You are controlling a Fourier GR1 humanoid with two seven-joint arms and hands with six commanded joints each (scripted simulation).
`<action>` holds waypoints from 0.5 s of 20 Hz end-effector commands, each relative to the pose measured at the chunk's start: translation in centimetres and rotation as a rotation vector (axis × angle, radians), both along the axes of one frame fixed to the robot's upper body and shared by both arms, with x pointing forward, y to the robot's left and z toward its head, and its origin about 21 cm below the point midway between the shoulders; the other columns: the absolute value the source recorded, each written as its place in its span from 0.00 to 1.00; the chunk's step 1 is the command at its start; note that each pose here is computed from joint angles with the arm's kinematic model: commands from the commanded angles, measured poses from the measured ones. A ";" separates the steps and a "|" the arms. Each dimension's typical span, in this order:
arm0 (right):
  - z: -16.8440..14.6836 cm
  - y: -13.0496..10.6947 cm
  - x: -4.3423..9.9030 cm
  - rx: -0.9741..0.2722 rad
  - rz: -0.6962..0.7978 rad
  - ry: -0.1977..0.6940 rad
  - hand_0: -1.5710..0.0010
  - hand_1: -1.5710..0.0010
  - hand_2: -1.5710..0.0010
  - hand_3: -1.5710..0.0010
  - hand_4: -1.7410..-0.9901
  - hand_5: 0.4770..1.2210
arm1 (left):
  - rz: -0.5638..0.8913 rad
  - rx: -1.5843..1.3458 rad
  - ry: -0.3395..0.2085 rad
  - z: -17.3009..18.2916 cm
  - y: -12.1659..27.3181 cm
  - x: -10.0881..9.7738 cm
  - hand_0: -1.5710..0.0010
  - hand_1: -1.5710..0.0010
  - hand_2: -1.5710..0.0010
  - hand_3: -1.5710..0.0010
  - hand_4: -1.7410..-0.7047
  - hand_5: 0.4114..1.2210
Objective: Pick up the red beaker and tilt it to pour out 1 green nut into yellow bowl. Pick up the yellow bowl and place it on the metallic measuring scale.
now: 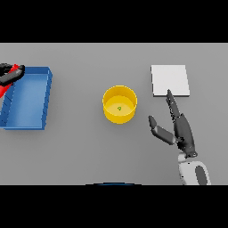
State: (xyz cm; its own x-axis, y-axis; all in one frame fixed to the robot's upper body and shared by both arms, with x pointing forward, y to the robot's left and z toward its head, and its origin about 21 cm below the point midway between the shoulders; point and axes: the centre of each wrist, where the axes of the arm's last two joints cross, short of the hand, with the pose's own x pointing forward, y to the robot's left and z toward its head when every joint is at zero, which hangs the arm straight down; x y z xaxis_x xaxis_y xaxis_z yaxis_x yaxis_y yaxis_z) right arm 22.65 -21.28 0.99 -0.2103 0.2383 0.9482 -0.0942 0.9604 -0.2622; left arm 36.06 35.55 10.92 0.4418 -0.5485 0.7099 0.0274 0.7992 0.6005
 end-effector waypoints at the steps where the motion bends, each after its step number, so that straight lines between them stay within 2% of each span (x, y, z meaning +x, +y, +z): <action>1: 0.0 -0.4 0.3 0.002 -0.011 0.015 1.00 1.00 1.00 1.00 0.78 0.26 | -0.015 0.031 0.023 0.3 0.0 0.0 0.69 0.72 0.73 0.72 0.80 0.30; 4: -0.1 -0.2 0.1 -0.021 -0.008 0.004 1.00 1.00 1.00 1.00 0.78 0.25 | -0.022 0.103 0.079 0.0 0.0 0.2 0.84 0.86 0.86 0.86 0.88 0.27; 5: -0.1 -0.2 0.2 -0.031 -0.011 0.002 1.00 1.00 1.00 1.00 0.78 0.25 | -0.023 0.133 0.080 -0.2 -0.1 0.3 0.87 0.89 0.89 0.89 0.90 0.27; 7: 0.0 -0.2 0.4 -0.040 -0.013 0.005 1.00 1.00 1.00 1.00 0.78 0.25 | -0.028 0.144 0.061 -0.7 -0.4 0.2 0.92 0.93 0.93 0.93 0.91 0.27; 9: 0.0 0.4 0.5 -0.052 -0.019 0.023 1.00 1.00 1.00 1.00 0.80 0.22 | -0.038 0.141 0.016 -0.5 -0.4 0.2 0.95 0.95 0.96 0.95 0.93 0.27; 10: 0.4 0.5 0.8 -0.102 -0.035 0.036 1.00 1.00 1.00 1.00 0.81 0.21 | -0.043 0.126 -0.005 -0.6 -0.5 0.2 0.96 0.96 0.96 0.96 0.93 0.27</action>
